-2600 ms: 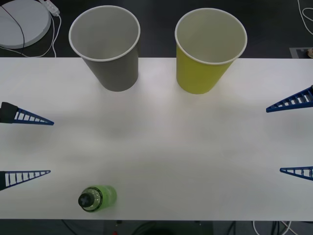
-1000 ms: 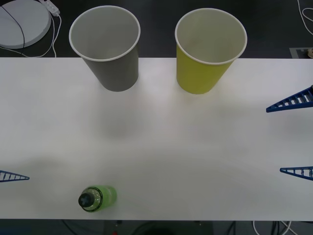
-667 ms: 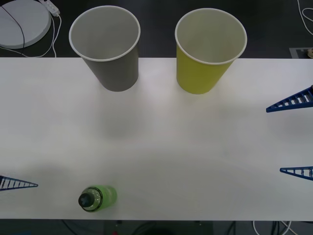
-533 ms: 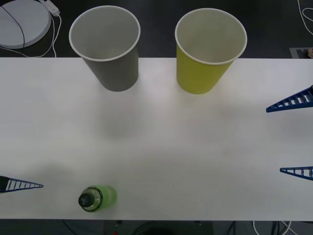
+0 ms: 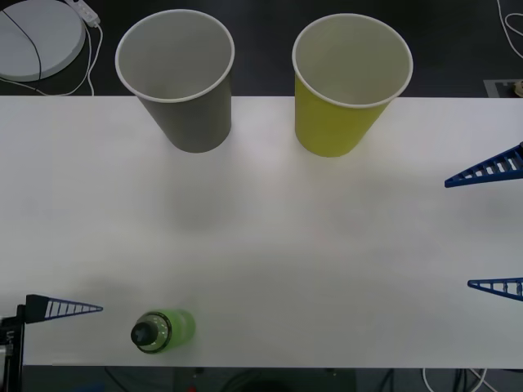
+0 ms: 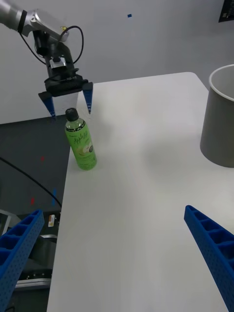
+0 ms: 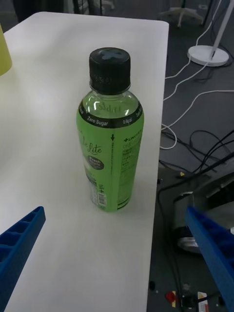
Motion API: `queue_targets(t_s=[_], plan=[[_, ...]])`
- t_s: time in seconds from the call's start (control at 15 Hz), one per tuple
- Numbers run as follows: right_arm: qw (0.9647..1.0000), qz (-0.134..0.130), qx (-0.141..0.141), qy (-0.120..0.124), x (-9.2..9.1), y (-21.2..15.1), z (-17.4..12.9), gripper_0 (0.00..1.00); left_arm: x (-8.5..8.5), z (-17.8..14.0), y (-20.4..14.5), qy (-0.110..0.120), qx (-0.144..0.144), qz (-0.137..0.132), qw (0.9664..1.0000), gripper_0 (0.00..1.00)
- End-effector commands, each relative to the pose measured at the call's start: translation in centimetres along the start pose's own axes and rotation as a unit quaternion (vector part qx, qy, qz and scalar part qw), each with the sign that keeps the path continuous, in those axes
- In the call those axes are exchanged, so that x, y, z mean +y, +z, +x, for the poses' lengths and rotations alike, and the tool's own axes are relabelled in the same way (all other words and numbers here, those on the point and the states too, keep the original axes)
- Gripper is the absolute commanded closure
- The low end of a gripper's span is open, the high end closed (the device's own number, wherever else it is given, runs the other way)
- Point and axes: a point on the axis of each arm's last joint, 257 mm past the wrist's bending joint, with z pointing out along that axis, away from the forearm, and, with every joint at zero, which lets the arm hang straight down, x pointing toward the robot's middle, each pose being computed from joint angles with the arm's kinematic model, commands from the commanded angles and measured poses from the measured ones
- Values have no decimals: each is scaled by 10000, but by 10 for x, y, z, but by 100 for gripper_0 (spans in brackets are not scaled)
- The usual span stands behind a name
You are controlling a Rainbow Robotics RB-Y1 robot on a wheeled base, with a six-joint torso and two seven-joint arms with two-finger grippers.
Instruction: Put the can into the green bin and the plastic bottle into the gray bin
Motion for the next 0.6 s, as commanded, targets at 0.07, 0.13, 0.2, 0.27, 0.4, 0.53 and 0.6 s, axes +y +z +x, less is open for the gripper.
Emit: queue_targets(t_s=[0.07, 0.13, 0.2, 0.27, 0.4, 0.53, 0.6], plan=[[10000, 0, 0, 0, 0, 0, 0, 0, -4, -5, 13, -24, -160, 31, 9999, 0], [10000, 0, 0, 0, 0, 0, 0, 0, -5, -7, 17, -37, -215, 26, 9998, 0], [10000, 0, 0, 0, 0, 0, 0, 0, -5, -9, 20, -34, -244, 44, 9997, 0], [10000, 0, 0, 0, 0, 0, 0, 0, -6, -10, 23, -40, -267, 36, 9996, 0], [10000, 0, 0, 0, 0, 0, 0, 0, -3, -11, 28, -56, -313, -66, 9995, 0], [10000, 0, 0, 0, 0, 0, 0, 0, -2, -11, 34, -45, -349, -107, 9993, 0], [10000, 0, 0, 0, 0, 0, 0, 0, -2, -12, 36, -35, -370, -126, 9992, 0]])
